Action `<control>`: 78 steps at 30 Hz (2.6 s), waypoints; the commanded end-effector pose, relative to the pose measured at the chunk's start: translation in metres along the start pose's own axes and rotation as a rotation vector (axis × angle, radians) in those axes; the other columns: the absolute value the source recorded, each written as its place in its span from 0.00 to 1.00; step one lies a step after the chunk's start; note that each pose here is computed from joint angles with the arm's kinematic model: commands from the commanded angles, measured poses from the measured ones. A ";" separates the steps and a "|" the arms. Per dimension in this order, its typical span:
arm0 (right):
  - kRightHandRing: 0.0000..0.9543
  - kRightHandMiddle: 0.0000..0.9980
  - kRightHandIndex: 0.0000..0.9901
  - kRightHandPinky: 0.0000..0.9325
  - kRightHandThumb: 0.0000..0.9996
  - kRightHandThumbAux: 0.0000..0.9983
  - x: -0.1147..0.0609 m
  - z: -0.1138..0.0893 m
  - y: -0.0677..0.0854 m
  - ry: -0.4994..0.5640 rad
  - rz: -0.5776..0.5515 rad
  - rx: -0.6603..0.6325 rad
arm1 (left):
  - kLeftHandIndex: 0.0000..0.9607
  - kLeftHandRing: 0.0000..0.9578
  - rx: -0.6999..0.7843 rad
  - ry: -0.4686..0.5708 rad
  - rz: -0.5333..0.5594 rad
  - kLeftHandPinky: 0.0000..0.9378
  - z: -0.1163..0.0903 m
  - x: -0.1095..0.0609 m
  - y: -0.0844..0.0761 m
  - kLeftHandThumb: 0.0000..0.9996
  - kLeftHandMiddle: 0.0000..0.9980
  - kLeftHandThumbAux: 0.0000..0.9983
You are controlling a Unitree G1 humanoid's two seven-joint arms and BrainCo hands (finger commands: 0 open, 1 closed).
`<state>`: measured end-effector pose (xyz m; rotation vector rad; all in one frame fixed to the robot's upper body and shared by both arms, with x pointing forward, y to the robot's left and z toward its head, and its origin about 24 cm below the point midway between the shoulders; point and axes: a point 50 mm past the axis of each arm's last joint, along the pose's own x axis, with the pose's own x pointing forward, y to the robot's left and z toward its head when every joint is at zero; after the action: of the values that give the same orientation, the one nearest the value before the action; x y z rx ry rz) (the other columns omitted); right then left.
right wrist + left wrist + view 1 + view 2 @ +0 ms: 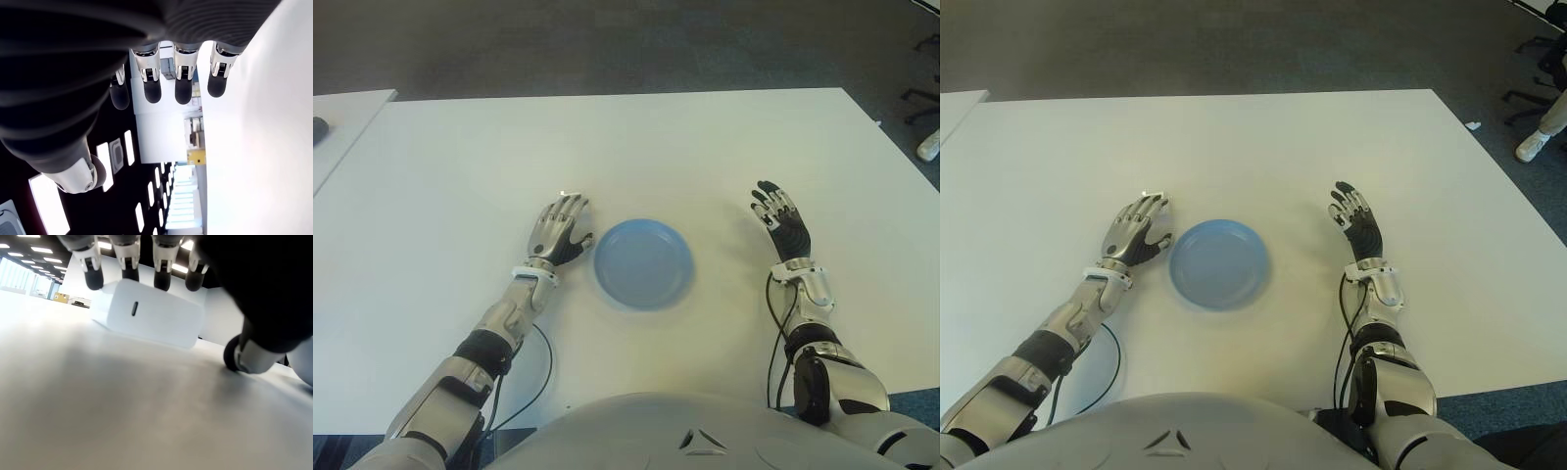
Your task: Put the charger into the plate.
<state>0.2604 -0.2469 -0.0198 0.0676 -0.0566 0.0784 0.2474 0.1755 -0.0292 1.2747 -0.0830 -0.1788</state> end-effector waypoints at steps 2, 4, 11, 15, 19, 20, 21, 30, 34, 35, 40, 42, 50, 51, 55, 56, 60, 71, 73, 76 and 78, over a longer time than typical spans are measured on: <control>0.08 0.10 0.12 0.07 0.25 0.67 -0.028 -0.036 0.017 0.151 -0.015 0.083 | 0.02 0.05 -0.001 -0.005 -0.116 0.09 0.003 -0.011 -0.020 0.00 0.06 0.57; 0.08 0.10 0.12 0.07 0.25 0.67 -0.028 -0.036 0.018 0.150 -0.014 0.083 | 0.03 0.06 -0.006 -0.017 -0.111 0.10 0.008 -0.009 -0.019 0.00 0.07 0.57; 0.08 0.10 0.12 0.07 0.25 0.67 -0.028 -0.037 0.021 0.149 -0.013 0.082 | 0.06 0.10 -0.023 -0.036 -0.118 0.12 0.018 -0.011 -0.015 0.00 0.11 0.60; 0.08 0.10 0.12 0.07 0.25 0.67 -0.028 -0.037 0.022 0.149 -0.013 0.082 | 0.07 0.10 -0.030 -0.042 -0.123 0.12 0.025 -0.016 -0.012 0.00 0.11 0.60; 0.08 0.10 0.12 0.07 0.25 0.67 -0.028 -0.037 0.023 0.149 -0.012 0.081 | 0.08 0.11 -0.029 -0.038 -0.125 0.13 0.028 -0.020 -0.009 0.00 0.12 0.59; 0.08 0.10 0.12 0.07 0.25 0.67 -0.027 -0.037 0.024 0.149 -0.012 0.081 | 0.08 0.11 -0.027 -0.037 -0.125 0.13 0.029 -0.022 -0.008 0.00 0.12 0.59; 0.08 0.10 0.12 0.07 0.25 0.67 -0.027 -0.037 0.024 0.149 -0.012 0.081 | 0.09 0.11 -0.025 -0.035 -0.126 0.14 0.029 -0.023 -0.008 0.00 0.12 0.59; 0.08 0.10 0.12 0.07 0.25 0.67 -0.027 -0.038 0.027 0.150 -0.011 0.081 | 0.09 0.11 -0.016 -0.019 -0.125 0.14 0.033 -0.033 -0.006 0.01 0.12 0.59; 0.08 0.10 0.12 0.07 0.25 0.67 -0.027 -0.038 0.027 0.150 -0.011 0.081 | 0.09 0.12 -0.011 -0.017 -0.121 0.14 0.034 -0.037 -0.006 0.02 0.12 0.58; 0.08 0.10 0.12 0.07 0.25 0.67 -0.027 -0.038 0.028 0.150 -0.011 0.081 | 0.09 0.12 -0.009 -0.016 -0.121 0.14 0.034 -0.038 -0.006 0.02 0.12 0.58; 0.08 0.10 0.12 0.07 0.25 0.67 -0.027 -0.038 0.028 0.150 -0.011 0.081 | 0.09 0.10 0.003 -0.019 -0.117 0.11 0.038 -0.044 -0.007 0.01 0.12 0.57; 0.08 0.10 0.12 0.07 0.25 0.67 -0.027 -0.038 0.028 0.150 -0.011 0.081 | 0.08 0.10 0.006 -0.023 -0.115 0.10 0.039 -0.046 -0.007 0.00 0.11 0.56; 0.08 0.10 0.12 0.07 0.25 0.67 -0.025 -0.038 0.029 0.152 -0.011 0.081 | 0.08 0.08 0.016 -0.005 -0.123 0.07 0.046 -0.057 -0.007 0.00 0.11 0.56; 0.08 0.10 0.12 0.07 0.25 0.67 -0.025 -0.038 0.029 0.152 -0.011 0.081 | 0.08 0.08 0.017 -0.001 -0.125 0.07 0.047 -0.058 -0.007 0.00 0.11 0.56; 0.08 0.10 0.12 0.07 0.25 0.67 -0.025 -0.038 0.030 0.152 -0.011 0.081 | 0.08 0.08 0.021 0.010 -0.130 0.09 0.049 -0.061 -0.010 0.00 0.10 0.55; 0.08 0.10 0.12 0.07 0.25 0.67 -0.025 -0.038 0.030 0.152 -0.011 0.081 | 0.07 0.08 0.020 0.012 -0.131 0.09 0.050 -0.061 -0.010 0.00 0.10 0.55; 0.08 0.10 0.12 0.07 0.25 0.67 -0.024 -0.038 0.030 0.153 -0.011 0.081 | 0.07 0.08 0.017 0.018 -0.131 0.10 0.051 -0.062 -0.011 0.00 0.10 0.55; 0.08 0.10 0.12 0.07 0.25 0.67 -0.024 -0.039 0.031 0.154 -0.011 0.081 | 0.07 0.08 0.003 0.022 -0.130 0.09 0.052 -0.063 -0.013 0.00 0.10 0.56; 0.08 0.10 0.12 0.07 0.25 0.67 -0.024 -0.038 0.031 0.154 -0.011 0.081 | 0.07 0.08 0.002 0.021 -0.128 0.08 0.052 -0.063 -0.014 0.00 0.10 0.56; 0.08 0.10 0.12 0.07 0.25 0.67 -0.024 -0.038 0.031 0.154 -0.012 0.080 | 0.06 0.08 0.002 0.019 -0.128 0.08 0.051 -0.063 -0.014 0.00 0.10 0.56; 0.08 0.10 0.12 0.07 0.25 0.67 -0.024 -0.038 0.031 0.154 -0.012 0.080 | 0.06 0.08 0.003 0.018 -0.125 0.07 0.051 -0.063 -0.014 0.00 0.09 0.56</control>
<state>0.2634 -0.2321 -0.0210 0.0540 -0.0544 0.0848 0.1851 0.1325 -0.0130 1.2728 -0.0539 -0.2265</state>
